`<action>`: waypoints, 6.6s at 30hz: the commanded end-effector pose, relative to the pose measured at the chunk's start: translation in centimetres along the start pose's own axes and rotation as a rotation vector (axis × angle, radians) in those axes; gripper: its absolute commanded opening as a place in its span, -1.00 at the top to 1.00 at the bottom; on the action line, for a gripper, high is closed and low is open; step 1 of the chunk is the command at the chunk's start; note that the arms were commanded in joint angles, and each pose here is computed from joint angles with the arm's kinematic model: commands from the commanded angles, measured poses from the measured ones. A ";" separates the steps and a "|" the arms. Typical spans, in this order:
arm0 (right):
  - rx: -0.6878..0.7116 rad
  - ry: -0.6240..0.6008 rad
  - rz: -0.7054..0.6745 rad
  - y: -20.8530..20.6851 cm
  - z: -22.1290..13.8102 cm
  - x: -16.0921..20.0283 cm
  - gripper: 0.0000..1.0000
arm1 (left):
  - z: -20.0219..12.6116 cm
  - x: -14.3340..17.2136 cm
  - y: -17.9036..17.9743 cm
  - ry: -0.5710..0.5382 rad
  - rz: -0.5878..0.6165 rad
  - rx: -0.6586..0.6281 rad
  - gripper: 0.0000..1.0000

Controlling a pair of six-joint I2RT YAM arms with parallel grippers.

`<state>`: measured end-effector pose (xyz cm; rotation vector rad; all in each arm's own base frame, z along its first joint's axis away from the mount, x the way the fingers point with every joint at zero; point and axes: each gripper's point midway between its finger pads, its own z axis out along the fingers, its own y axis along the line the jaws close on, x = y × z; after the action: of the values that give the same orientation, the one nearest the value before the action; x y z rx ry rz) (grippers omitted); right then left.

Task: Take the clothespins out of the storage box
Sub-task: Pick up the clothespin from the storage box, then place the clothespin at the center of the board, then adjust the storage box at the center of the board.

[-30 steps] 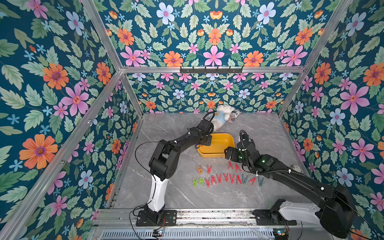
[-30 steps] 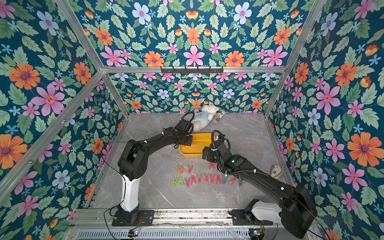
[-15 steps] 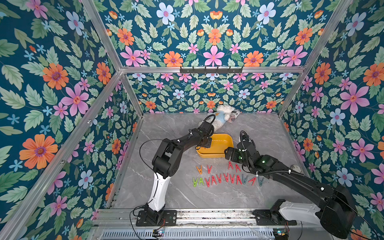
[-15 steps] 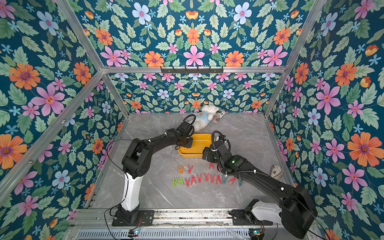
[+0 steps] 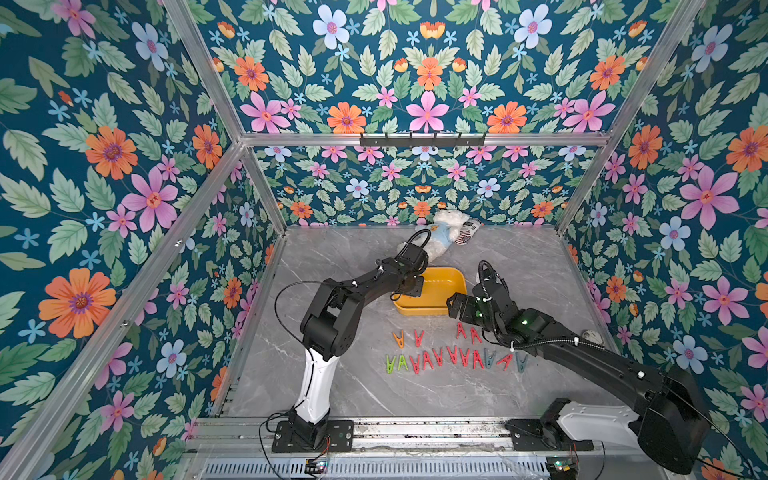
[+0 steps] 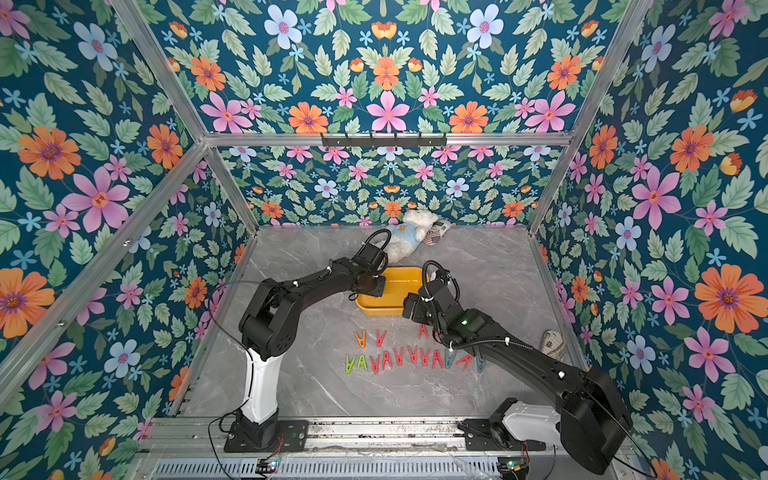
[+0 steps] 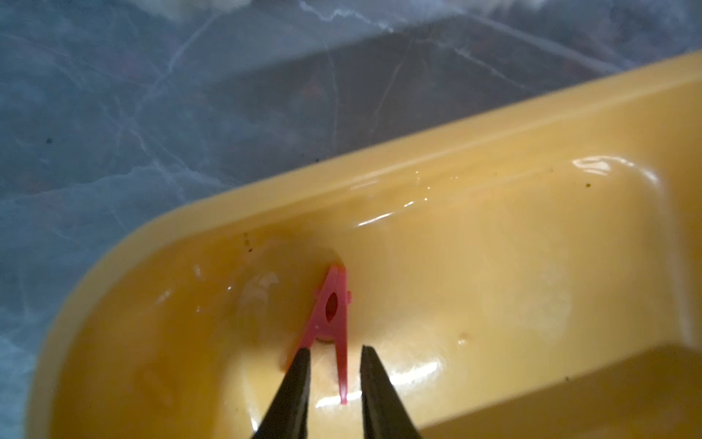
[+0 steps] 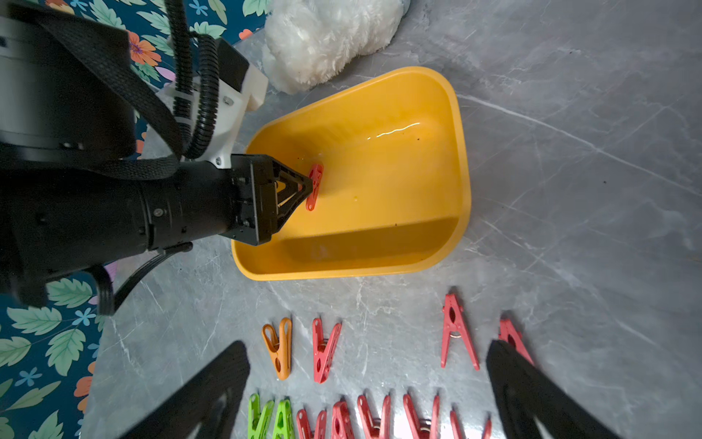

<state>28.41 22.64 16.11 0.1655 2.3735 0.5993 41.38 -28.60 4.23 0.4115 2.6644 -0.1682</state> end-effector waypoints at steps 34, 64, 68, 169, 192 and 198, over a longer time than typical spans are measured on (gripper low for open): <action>-0.075 -0.011 0.028 -0.4 -2.3 0.8 -0.99 | -7.2 0.1 -3.0 -0.057 -0.131 0.014 0.89; -0.127 0.014 0.021 -3.9 -7.3 4.3 -0.99 | -8.1 11.6 -13.8 -0.010 -0.372 0.114 0.89; -0.119 0.009 0.028 -4.3 -7.5 4.4 -0.99 | -6.9 12.0 -14.2 0.016 -0.356 0.095 0.90; -0.160 -0.124 0.080 1.2 -1.9 -1.2 -0.99 | -5.9 3.8 1.9 0.304 -0.622 0.300 1.00; -0.166 -0.153 0.115 0.1 -3.2 -1.0 -0.99 | -4.8 2.1 5.7 0.110 -0.514 0.064 1.00; -0.155 -0.146 0.117 0.0 -3.3 -1.0 -0.99 | -4.0 2.1 5.7 0.046 -0.399 -0.039 1.00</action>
<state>26.88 21.33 18.66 0.2395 2.1840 0.7981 38.59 -22.86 6.44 -0.2086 2.8360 -0.3670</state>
